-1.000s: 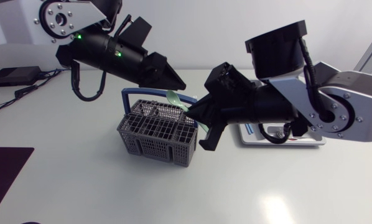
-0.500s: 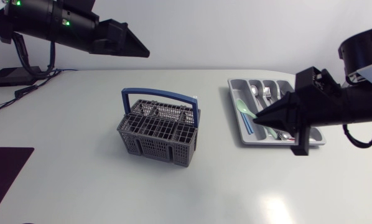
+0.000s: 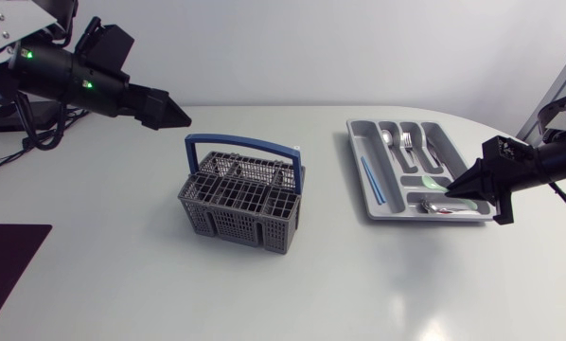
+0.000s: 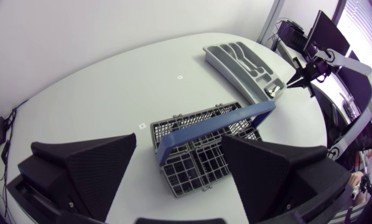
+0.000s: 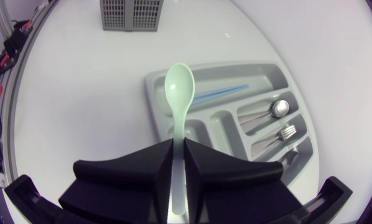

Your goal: Unload the cutlery basket into the drawer organizer.

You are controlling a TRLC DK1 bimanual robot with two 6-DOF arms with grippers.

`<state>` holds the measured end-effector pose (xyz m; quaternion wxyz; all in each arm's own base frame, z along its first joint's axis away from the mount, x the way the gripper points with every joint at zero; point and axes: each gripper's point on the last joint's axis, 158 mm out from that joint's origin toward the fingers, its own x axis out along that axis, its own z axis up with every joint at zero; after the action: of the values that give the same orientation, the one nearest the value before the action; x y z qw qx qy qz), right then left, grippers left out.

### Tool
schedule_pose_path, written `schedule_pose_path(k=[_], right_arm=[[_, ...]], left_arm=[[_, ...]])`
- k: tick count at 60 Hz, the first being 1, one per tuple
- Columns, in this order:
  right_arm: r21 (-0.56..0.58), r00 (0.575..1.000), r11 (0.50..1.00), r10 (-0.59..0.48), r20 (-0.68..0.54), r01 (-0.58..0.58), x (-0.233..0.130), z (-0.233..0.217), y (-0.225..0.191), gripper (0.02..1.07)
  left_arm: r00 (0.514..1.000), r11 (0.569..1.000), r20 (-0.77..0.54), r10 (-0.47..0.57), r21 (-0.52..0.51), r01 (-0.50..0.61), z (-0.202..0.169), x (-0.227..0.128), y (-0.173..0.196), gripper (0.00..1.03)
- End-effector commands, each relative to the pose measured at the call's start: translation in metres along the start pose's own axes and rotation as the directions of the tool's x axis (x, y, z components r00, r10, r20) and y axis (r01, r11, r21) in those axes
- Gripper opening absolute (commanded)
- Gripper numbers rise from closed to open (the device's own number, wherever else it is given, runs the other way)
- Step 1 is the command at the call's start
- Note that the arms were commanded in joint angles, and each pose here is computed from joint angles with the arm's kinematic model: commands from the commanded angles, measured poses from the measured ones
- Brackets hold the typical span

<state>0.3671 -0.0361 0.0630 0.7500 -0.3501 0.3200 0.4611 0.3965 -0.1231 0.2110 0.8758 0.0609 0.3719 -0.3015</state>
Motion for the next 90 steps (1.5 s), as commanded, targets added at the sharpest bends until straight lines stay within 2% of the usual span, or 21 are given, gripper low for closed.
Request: schedule_pose_path(k=[1, 14, 20, 37, 39, 43, 48, 54, 58, 59, 60, 68, 78, 90], right_arm=[[-0.071, 0.999, 0.997, 0.033, -0.039, -0.036, 0.011, -0.023, -0.006, 0.08], [-0.157, 0.983, 0.985, 0.046, -0.178, -0.075, 0.036, -0.069, -0.015, 0.08], [-0.206, 0.972, 0.976, 0.018, -0.236, -0.068, 0.049, -0.084, -0.017, 0.08], [-0.290, 0.951, 0.956, -0.046, -0.307, -0.048, 0.065, -0.095, -0.027, 0.09], [-0.301, 0.949, 0.953, -0.064, -0.310, -0.034, 0.066, -0.095, -0.030, 0.14], [-0.308, 0.947, 0.952, -0.092, -0.308, -0.007, 0.062, -0.093, -0.035, 0.31], [-0.302, 0.945, 0.953, -0.123, -0.304, 0.027, 0.050, -0.084, -0.036, 0.43], [-0.275, 0.953, 0.957, -0.162, -0.256, 0.089, 0.035, -0.060, -0.032, 0.63], [-0.261, 0.962, 0.956, -0.187, -0.200, 0.131, 0.024, -0.032, -0.027, 0.85], [-0.260, 0.964, 0.955, -0.190, -0.183, 0.139, 0.021, -0.023, -0.023, 0.97], [-0.260, 0.967, 0.955, -0.191, -0.170, 0.143, 0.019, -0.016, -0.020, 1.05], [-0.205, 0.981, 0.961, -0.191, -0.016, 0.184, 0.012, 0.057, 0.010, 1.03], [-0.132, 0.995, 0.988, -0.065, 0.072, 0.074, 0.038, 0.123, 0.064, 1.03], [-0.055, 0.988, 0.997, 0.062, 0.144, -0.054, 0.075, 0.181, 0.098, 1.03]], left_arm=[[0.999, 1.000, -0.034, 0.004, 0.002, -0.004, -0.018, 0.009, 0.008, 0.99], [0.999, 1.000, -0.051, 0.014, -0.008, -0.015, -0.033, 0.015, 0.016, 0.99], [0.998, 1.000, -0.054, 0.025, -0.013, -0.026, -0.037, 0.015, 0.022, 0.99], [0.997, 0.999, -0.069, 0.029, -0.021, -0.031, -0.048, 0.016, 0.027, 0.99], [0.997, 0.999, -0.070, 0.030, -0.023, -0.031, -0.049, 0.017, 0.028, 0.99], [0.997, 0.999, -0.070, 0.034, -0.021, -0.036, -0.050, 0.017, 0.030, 0.99], [0.996, 0.999, -0.078, 0.037, -0.025, -0.039, -0.055, 0.018, 0.033, 0.99], [0.995, 0.999, -0.088, 0.037, -0.029, -0.040, -0.061, 0.020, 0.035, 0.99], [0.995, 0.998, -0.092, 0.039, -0.035, -0.042, -0.065, 0.021, 0.038, 0.99], [0.995, 0.999, -0.094, 0.038, -0.034, -0.042, -0.066, 0.021, 0.037, 0.99], [0.995, 0.999, -0.096, 0.037, -0.035, -0.041, -0.067, 0.022, 0.038, 0.99], [0.992, 0.998, -0.120, 0.030, -0.053, -0.037, -0.081, 0.031, 0.040, 0.99], [0.986, 0.997, -0.167, 0.018, -0.071, -0.030, -0.102, 0.044, 0.042, 0.99], [0.969, 0.998, -0.247, 0.017, -0.056, -0.032, -0.127, 0.060, 0.037, 0.98]])
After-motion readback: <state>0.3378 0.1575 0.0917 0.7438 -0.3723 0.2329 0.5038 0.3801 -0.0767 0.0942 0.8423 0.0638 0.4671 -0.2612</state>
